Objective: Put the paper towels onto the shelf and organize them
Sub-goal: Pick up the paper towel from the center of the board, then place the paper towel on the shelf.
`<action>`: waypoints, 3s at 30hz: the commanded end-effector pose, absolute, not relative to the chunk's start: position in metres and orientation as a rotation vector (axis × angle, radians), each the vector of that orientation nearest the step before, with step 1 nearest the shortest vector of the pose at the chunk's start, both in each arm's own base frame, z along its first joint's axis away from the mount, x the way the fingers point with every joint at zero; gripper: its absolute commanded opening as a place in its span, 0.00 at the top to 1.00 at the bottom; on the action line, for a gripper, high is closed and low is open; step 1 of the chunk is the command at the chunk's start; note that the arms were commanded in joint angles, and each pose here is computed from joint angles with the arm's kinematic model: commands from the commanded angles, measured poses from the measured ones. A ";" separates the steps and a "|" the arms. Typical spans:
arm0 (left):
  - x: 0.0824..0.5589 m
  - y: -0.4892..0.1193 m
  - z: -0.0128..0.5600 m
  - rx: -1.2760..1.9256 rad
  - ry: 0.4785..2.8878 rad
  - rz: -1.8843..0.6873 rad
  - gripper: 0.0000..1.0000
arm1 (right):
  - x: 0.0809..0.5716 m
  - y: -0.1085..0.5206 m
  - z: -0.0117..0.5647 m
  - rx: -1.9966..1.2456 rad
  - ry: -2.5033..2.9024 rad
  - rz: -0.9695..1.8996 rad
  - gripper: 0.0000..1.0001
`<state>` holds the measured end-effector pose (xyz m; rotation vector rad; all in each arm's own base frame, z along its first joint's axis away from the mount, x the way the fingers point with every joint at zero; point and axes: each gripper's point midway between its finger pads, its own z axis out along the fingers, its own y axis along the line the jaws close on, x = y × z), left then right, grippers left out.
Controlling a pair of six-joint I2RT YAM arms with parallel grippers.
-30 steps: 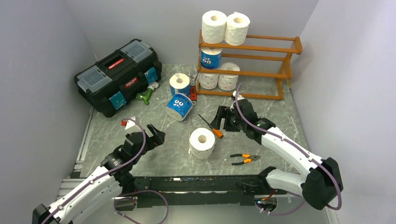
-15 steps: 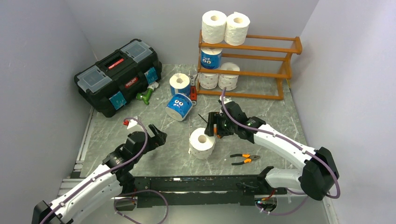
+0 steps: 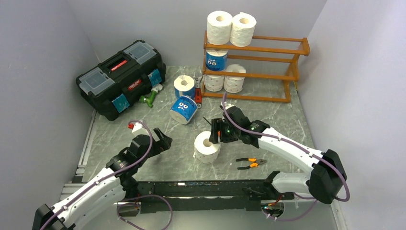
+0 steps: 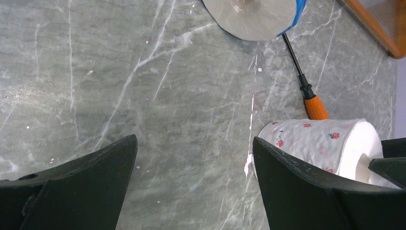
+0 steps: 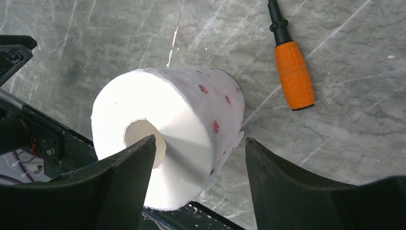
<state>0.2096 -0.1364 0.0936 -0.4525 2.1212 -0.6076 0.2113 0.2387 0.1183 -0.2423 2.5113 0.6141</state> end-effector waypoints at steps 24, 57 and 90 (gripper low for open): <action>0.209 -0.144 0.098 -0.462 2.117 -0.671 0.04 | 0.219 0.239 0.145 -0.239 2.467 0.535 0.63; 0.207 -0.158 0.121 -0.332 2.100 -0.741 0.05 | 0.433 0.004 0.212 1.053 1.927 0.243 0.87; 0.205 -0.145 0.115 -0.383 2.104 -0.688 0.06 | 0.497 -0.017 0.170 1.133 2.008 0.213 0.89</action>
